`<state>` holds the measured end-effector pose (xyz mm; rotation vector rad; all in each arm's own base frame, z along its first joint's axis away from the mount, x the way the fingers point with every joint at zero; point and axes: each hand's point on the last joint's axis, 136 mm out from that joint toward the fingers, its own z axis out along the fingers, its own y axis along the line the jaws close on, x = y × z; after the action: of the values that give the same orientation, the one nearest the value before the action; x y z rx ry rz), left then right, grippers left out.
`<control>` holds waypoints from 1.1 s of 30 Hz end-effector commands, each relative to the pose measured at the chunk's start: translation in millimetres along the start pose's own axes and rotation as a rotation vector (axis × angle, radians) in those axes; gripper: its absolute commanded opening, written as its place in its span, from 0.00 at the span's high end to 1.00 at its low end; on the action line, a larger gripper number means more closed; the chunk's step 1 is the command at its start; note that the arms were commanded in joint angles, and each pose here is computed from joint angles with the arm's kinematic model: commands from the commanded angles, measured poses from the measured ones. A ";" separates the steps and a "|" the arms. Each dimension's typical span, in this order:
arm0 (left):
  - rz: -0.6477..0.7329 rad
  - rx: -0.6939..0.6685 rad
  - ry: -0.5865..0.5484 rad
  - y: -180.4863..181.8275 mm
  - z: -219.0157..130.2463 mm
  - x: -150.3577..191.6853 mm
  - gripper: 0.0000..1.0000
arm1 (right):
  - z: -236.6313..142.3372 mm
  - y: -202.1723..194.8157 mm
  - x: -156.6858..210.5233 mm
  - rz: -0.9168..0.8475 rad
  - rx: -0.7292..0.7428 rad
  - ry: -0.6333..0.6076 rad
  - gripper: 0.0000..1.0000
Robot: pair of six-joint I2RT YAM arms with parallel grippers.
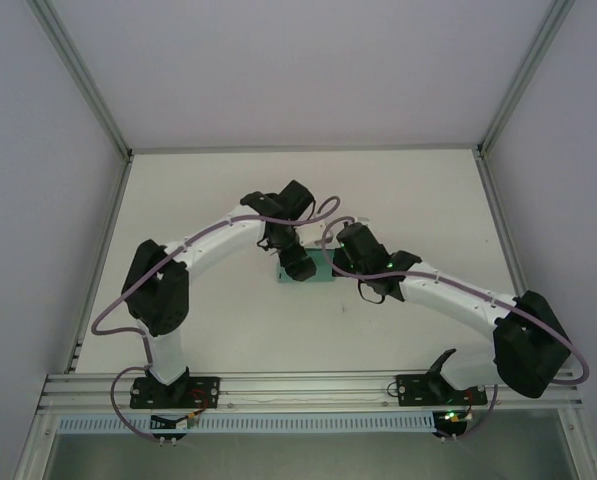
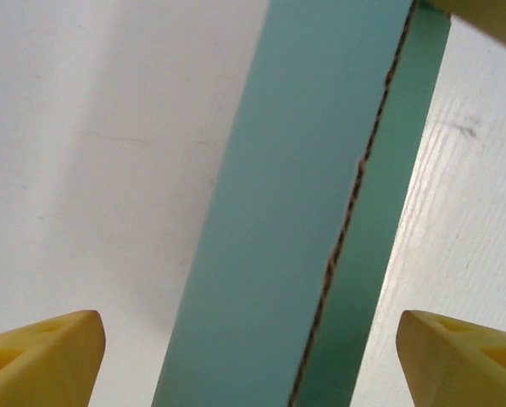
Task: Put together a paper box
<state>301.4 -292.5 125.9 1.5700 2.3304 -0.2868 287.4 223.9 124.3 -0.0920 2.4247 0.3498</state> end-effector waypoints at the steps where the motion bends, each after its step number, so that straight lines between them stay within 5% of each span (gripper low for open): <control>1: -0.060 -0.108 -0.084 10.8 -29.5 -7.2 0.09 | 5.8 -26.3 56.0 -0.036 0.110 0.218 1.00; 5: -0.208 -0.231 -0.108 30.6 -46.9 4.2 0.10 | 5.3 -25.2 54.7 -0.049 0.116 0.225 1.00; 13: -0.460 -0.289 -0.147 34.5 -66.6 31.1 0.31 | 1.5 -17.3 46.9 -0.087 0.129 0.216 1.00; 17: -0.483 -0.311 -0.137 33.9 -63.0 41.6 0.52 | 1.0 -14.0 44.9 -0.106 0.140 0.216 1.00; 30: -0.495 -0.261 -0.129 31.0 -47.7 38.0 0.71 | -0.8 -10.8 45.0 -0.122 0.150 0.221 1.00; 33: -0.505 -0.260 -0.125 33.5 -42.6 35.8 0.83 | -0.4 -9.0 44.9 -0.133 0.151 0.219 1.00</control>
<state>306.5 -229.6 153.1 0.8336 2.5061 -0.1539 281.5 231.9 126.9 -0.1470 2.4808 0.2282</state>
